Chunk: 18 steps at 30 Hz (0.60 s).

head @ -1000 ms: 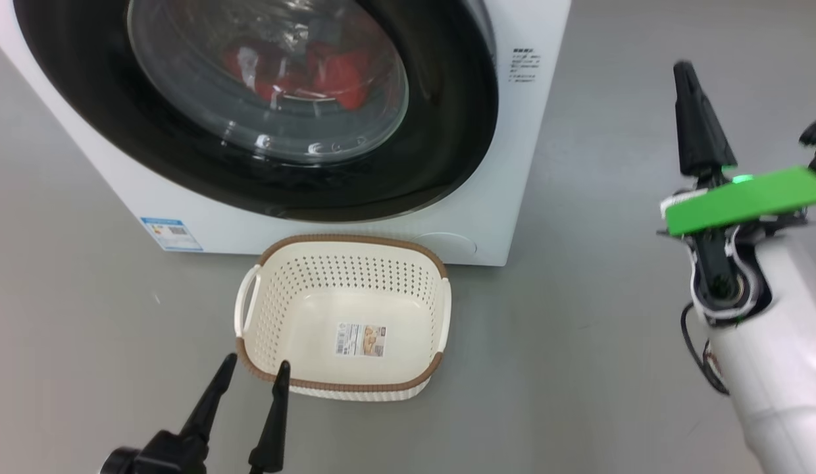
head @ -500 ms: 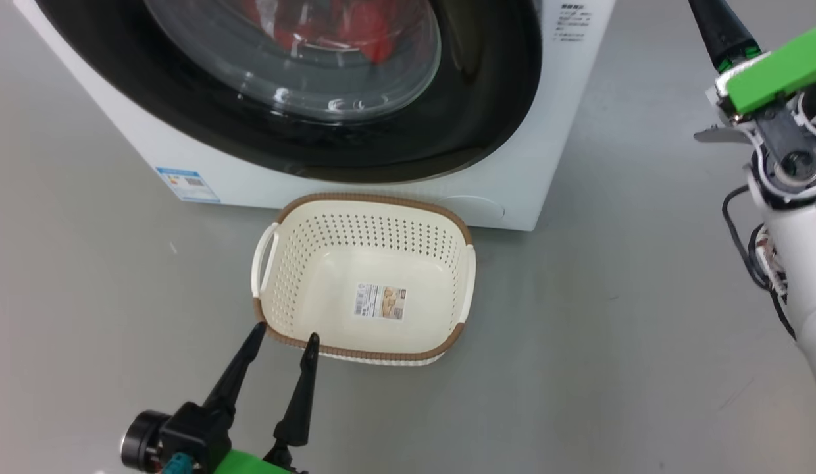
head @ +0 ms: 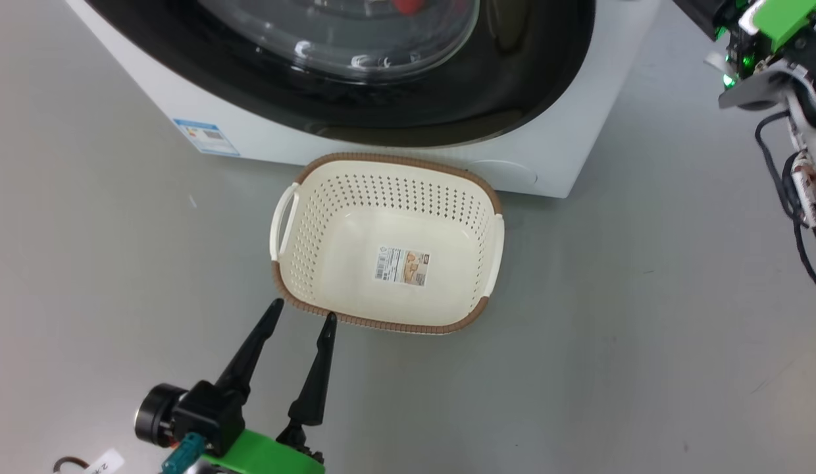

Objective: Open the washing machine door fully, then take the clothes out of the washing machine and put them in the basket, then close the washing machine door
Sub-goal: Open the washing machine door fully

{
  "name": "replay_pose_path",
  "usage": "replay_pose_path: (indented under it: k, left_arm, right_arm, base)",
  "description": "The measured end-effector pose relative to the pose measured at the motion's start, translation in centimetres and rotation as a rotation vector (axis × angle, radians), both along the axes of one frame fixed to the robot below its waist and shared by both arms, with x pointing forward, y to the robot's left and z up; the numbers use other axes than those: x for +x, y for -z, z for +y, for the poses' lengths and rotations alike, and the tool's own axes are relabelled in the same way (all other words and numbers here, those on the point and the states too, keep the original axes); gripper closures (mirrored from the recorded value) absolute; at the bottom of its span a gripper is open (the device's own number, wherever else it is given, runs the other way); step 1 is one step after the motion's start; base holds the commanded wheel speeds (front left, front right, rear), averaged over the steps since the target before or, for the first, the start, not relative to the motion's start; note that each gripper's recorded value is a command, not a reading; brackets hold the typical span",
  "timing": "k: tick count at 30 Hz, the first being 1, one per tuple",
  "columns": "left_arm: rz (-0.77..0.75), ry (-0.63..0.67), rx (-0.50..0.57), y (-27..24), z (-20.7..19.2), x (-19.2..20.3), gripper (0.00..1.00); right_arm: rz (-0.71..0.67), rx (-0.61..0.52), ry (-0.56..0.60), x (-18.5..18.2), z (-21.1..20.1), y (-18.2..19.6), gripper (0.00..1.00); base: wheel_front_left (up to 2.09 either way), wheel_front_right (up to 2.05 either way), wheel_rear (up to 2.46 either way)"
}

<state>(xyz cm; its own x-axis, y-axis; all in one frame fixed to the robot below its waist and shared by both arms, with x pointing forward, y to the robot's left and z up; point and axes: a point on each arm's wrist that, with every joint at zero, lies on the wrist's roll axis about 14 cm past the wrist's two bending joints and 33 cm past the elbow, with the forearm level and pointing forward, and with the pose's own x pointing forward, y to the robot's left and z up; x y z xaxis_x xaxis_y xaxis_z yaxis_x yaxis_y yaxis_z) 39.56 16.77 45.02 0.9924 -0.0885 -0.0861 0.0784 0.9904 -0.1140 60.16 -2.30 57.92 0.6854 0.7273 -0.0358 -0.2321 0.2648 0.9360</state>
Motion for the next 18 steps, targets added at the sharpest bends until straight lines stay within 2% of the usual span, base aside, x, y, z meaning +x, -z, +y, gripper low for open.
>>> replay_pose_path:
  k: [9, 18]
  left_arm:
    - [0.023, -0.007, -0.01, 0.9, 0.3, 0.8, 0.0]
    - [0.057, -0.018, -0.013, 2.2, 0.6, 1.2, 0.0]
  right_arm:
    - [-0.001, 0.04, -0.078, 2.1, 1.9, -1.0, 1.0]
    - [0.063, 0.022, -0.119, 3.7, 2.6, 1.6, 1.0]
  base:
    - [0.0, 0.0, 0.0]
    - [0.0, 0.0, 0.0]
